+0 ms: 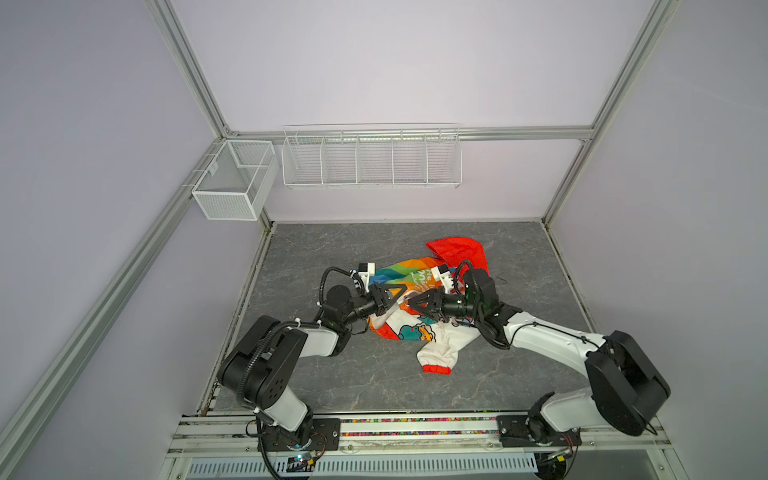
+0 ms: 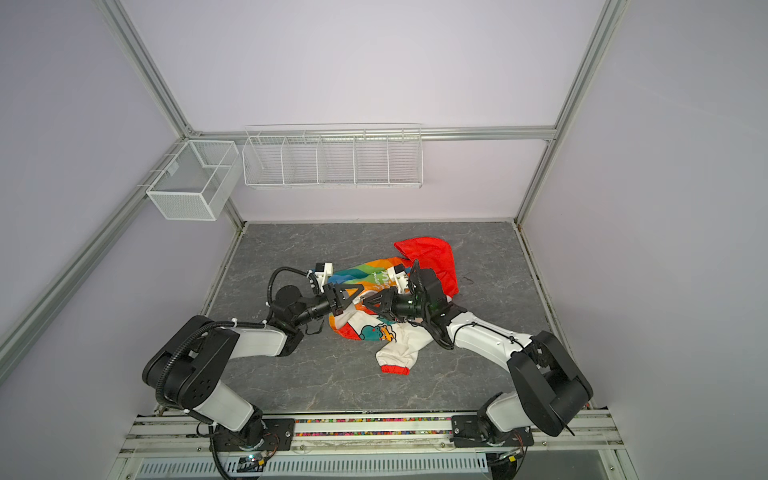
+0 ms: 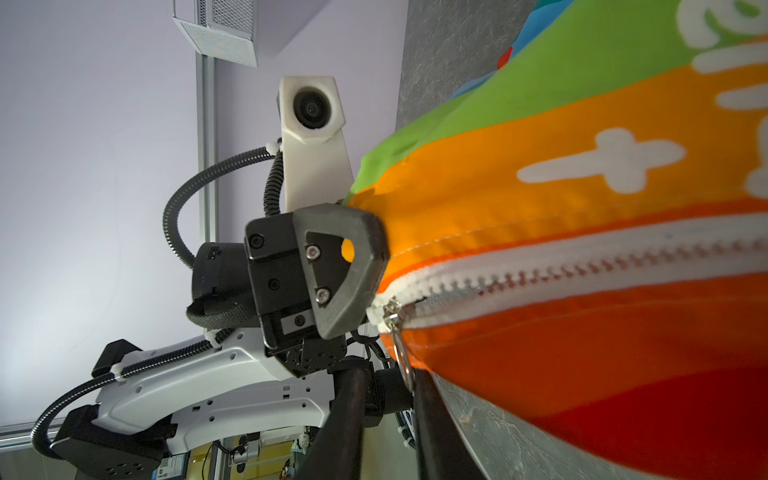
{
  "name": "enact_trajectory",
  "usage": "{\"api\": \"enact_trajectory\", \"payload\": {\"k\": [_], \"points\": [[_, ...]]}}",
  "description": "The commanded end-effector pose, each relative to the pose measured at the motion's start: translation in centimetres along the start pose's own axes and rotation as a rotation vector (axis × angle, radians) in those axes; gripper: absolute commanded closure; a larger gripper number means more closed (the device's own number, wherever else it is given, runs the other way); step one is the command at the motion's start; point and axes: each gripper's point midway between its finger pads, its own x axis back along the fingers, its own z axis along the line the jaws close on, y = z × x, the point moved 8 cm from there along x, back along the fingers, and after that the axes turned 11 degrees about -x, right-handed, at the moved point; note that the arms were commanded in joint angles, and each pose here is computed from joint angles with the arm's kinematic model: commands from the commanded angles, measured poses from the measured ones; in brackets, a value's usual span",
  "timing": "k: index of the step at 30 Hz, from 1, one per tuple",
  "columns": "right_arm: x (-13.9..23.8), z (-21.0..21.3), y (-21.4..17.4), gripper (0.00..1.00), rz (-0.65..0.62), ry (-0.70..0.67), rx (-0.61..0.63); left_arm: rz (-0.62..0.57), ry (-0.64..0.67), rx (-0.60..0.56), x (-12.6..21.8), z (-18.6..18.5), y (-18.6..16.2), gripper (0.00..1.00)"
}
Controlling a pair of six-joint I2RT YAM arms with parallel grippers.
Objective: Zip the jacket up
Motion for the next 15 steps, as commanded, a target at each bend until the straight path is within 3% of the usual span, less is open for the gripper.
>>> {"api": "enact_trajectory", "payload": {"k": [1,15], "points": [[-0.03,1.20,0.31,0.76,-0.010,0.030,0.036,0.009,-0.027,-0.005,0.17,-0.29,-0.29,1.00],[-0.93,0.91,0.69,0.77,0.012,0.040,0.025,0.009,-0.029,-0.006,0.19,-0.34,-0.26,1.00]]}}
